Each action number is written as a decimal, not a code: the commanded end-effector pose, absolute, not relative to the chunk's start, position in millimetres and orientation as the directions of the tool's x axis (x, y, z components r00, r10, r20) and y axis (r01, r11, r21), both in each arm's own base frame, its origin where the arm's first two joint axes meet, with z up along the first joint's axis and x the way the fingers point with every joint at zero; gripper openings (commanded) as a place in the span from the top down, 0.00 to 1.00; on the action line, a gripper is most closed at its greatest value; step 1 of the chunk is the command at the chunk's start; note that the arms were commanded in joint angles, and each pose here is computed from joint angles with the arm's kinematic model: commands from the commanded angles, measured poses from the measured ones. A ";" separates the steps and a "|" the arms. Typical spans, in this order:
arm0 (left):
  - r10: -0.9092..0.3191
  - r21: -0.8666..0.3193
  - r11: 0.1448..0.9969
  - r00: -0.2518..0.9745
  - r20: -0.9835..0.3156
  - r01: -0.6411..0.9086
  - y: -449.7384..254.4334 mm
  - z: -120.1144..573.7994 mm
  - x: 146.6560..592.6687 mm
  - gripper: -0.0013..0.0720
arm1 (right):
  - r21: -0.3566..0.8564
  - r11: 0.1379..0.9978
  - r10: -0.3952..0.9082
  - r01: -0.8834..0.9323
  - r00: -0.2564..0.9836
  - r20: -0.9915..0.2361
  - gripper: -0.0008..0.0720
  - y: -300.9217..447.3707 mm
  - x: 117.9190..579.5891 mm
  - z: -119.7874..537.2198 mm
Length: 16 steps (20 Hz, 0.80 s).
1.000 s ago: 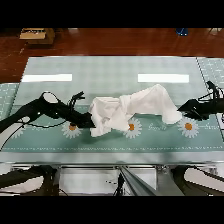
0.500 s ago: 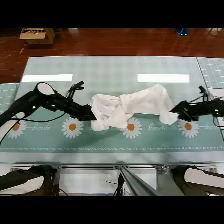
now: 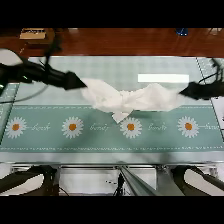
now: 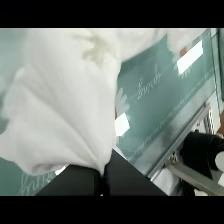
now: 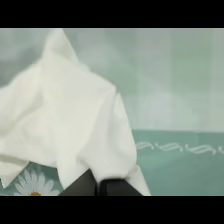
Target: Fold the shirts.
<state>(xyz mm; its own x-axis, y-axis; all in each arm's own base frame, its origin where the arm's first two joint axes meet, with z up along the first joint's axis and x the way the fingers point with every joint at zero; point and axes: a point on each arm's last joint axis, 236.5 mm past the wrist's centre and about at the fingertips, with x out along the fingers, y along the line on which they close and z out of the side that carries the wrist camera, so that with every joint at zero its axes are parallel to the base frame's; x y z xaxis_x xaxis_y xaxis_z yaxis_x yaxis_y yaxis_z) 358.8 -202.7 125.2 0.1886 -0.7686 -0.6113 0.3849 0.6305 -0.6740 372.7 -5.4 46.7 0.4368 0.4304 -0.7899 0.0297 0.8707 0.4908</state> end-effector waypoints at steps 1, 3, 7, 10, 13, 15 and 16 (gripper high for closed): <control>-0.738 -0.536 0.674 0.442 -0.509 0.508 -158.7 251.0 385.9 0.96 | 0.345 0.929 0.334 -0.134 0.704 -0.626 0.94 -4.6 377.8 197.3; -0.700 -0.429 0.714 0.562 -0.441 0.553 -133.5 316.0 385.8 0.96 | 0.254 0.955 0.262 -0.152 0.834 -0.486 0.94 -5.7 367.7 276.2; -0.552 -0.289 0.834 0.717 -0.425 0.471 -85.4 382.9 362.4 0.96 | 0.195 0.976 0.158 -0.099 0.938 -0.310 0.94 -6.4 331.7 368.9; -0.462 -0.178 0.886 0.784 -0.415 0.428 -73.8 410.8 327.8 0.96 | 0.184 0.977 0.150 -0.110 0.965 -0.217 0.94 5.1 304.6 414.8; -0.424 -0.118 0.905 0.834 -0.353 0.409 -78.5 438.4 284.7 0.96 | 0.187 0.973 0.173 -0.131 0.958 -0.227 0.94 21.2 276.5 428.8; -0.414 -0.074 0.908 0.856 -0.309 0.413 -85.8 454.0 251.5 0.96 | 0.161 0.975 0.193 -0.152 0.943 -0.272 0.94 33.3 253.8 427.8; -0.399 -0.060 0.914 0.869 -0.291 0.400 -87.3 459.9 234.3 0.96 | 0.150 0.977 0.187 -0.149 0.939 -0.288 0.94 35.6 244.1 427.6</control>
<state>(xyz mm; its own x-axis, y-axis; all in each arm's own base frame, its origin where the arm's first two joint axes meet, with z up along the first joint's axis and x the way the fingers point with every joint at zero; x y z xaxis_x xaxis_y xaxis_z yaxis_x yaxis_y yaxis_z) 276.4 -86.7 440.6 0.8247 -0.4501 -0.3423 0.4393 0.8912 -0.1134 275.0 23.0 425.4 0.9527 0.1806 -0.2443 -0.1427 0.9759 0.1649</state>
